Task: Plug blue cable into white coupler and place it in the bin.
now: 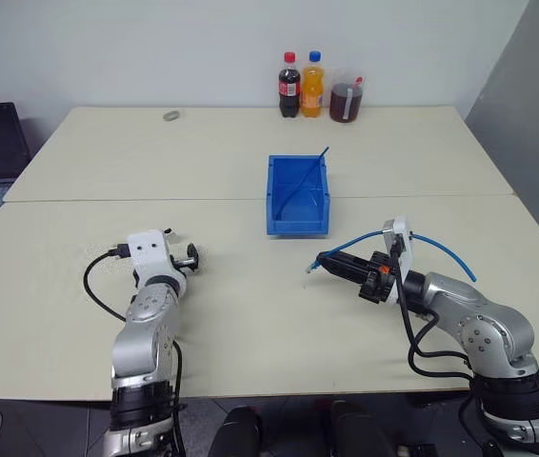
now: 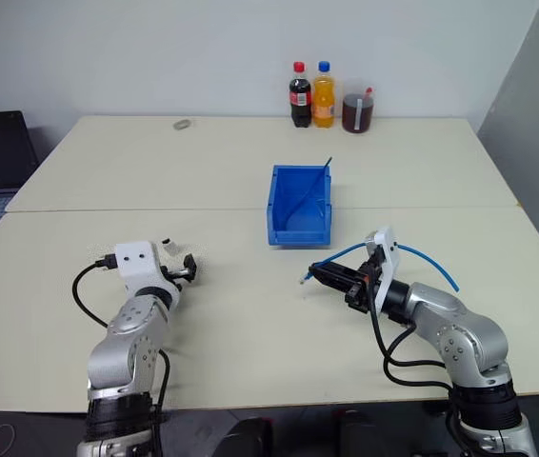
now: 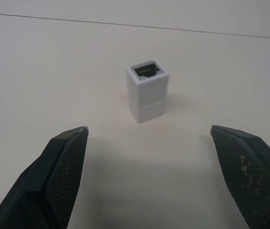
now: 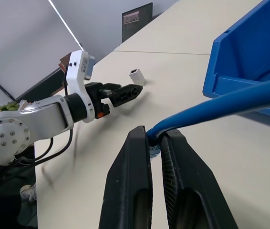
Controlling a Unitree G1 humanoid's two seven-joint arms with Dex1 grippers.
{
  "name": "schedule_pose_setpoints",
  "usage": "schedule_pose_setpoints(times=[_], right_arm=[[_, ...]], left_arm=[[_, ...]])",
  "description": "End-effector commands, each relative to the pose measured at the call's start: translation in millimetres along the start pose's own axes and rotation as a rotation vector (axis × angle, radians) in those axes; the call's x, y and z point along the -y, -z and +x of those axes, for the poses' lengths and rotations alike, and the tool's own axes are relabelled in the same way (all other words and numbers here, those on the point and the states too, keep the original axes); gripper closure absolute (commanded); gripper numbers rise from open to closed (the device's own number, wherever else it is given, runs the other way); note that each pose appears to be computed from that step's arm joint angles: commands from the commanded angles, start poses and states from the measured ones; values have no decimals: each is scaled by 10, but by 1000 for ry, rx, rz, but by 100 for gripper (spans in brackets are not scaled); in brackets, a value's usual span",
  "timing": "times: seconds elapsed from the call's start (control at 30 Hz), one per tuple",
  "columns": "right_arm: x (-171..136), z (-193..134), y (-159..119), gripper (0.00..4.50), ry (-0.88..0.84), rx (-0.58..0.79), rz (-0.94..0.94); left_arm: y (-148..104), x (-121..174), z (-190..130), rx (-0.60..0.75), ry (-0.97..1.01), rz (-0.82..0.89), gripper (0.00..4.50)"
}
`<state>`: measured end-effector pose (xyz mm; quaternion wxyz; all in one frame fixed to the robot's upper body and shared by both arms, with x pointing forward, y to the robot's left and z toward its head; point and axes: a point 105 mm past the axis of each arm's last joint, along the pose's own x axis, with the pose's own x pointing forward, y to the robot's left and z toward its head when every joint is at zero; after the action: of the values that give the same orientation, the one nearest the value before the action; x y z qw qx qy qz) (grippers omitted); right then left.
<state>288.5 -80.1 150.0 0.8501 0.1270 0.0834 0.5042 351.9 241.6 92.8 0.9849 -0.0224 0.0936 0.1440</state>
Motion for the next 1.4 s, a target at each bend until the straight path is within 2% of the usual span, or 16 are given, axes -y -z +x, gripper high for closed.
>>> schedule_pose_setpoints(times=[0.03,0.97,1.0,1.03,1.4], right_arm=[[-37,-14,-106,448,-6,31,-42],[-31,-31,-76,449,4,25,-38],[-32,-32,-74,449,4,25,-37],[-32,-33,-73,449,5,25,-37],[-35,-35,-65,449,7,24,-36]], left_arm=[[-150,-51,64,42,-30,4,18],[-239,71,365,68,-10,13,18],[-237,76,367,67,-6,9,54],[-237,78,369,69,-5,7,65],[-197,64,365,62,-21,20,327]])
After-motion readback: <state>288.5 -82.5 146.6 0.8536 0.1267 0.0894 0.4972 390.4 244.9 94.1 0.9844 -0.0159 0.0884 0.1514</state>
